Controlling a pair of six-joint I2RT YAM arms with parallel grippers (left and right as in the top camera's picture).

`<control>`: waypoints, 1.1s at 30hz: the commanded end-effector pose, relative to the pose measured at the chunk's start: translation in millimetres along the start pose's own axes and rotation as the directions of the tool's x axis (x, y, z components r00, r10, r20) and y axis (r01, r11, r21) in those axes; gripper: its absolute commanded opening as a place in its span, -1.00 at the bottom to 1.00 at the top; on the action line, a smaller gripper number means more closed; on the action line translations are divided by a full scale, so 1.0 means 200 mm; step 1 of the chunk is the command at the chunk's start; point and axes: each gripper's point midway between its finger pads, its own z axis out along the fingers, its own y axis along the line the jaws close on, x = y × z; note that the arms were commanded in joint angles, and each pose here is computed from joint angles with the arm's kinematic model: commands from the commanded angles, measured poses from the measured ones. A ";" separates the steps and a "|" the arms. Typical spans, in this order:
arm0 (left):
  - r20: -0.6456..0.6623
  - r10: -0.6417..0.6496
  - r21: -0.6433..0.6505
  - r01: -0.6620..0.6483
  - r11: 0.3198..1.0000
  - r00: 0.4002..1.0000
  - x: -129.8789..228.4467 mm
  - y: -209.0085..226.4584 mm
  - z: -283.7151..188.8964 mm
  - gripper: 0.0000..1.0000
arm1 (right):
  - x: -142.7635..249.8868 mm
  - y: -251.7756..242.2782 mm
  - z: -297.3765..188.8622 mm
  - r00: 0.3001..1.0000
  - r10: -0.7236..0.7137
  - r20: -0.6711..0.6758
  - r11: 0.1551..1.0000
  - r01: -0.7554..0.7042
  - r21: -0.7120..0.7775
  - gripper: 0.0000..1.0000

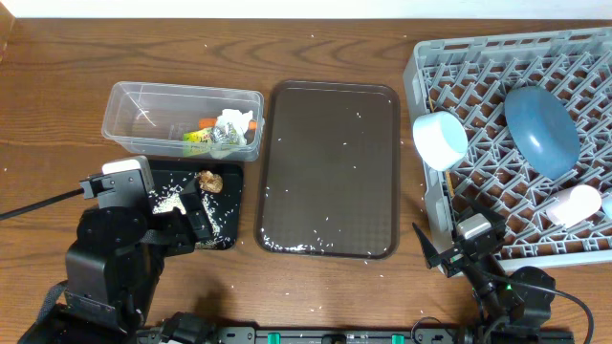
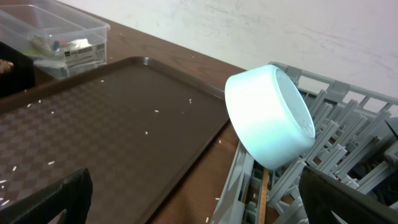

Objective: Sort waste into correct bins and load items into the dishwasher rack

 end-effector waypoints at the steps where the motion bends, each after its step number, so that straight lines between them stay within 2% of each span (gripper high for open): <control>1: 0.007 0.013 -0.015 -0.013 1.000 1.000 -0.01 0.02 0.00 0.96 | -0.01 0.02 0.00 1.000 0.005 0.011 1.000 -0.005 -0.017 0.98; 16: 0.019 0.015 -0.038 -0.014 0.999 1.000 -0.01 0.05 -0.02 0.96 | -0.01 0.02 0.00 1.000 0.005 0.012 1.000 -0.004 -0.017 0.98; 19: 0.079 -0.035 -0.102 0.043 0.994 0.996 -0.04 0.14 -0.06 0.96 | -0.01 0.02 0.00 1.000 0.005 0.011 1.000 -0.005 -0.017 0.98; 24: 0.190 -0.098 -0.035 0.106 0.994 0.977 -0.04 0.15 -0.08 0.96 | -0.01 0.02 0.00 1.000 0.005 0.011 1.000 -0.005 -0.017 0.98; 27: 0.264 -0.071 0.018 0.069 0.997 0.962 -0.04 0.13 -0.09 0.96 | -0.01 0.02 0.00 1.000 0.005 0.012 1.000 -0.004 -0.017 0.98; 33: 0.450 0.010 0.108 -0.066 0.992 0.893 -0.01 0.05 -0.13 0.96 | -0.01 0.02 0.00 1.000 0.005 0.011 1.000 -0.005 -0.017 0.99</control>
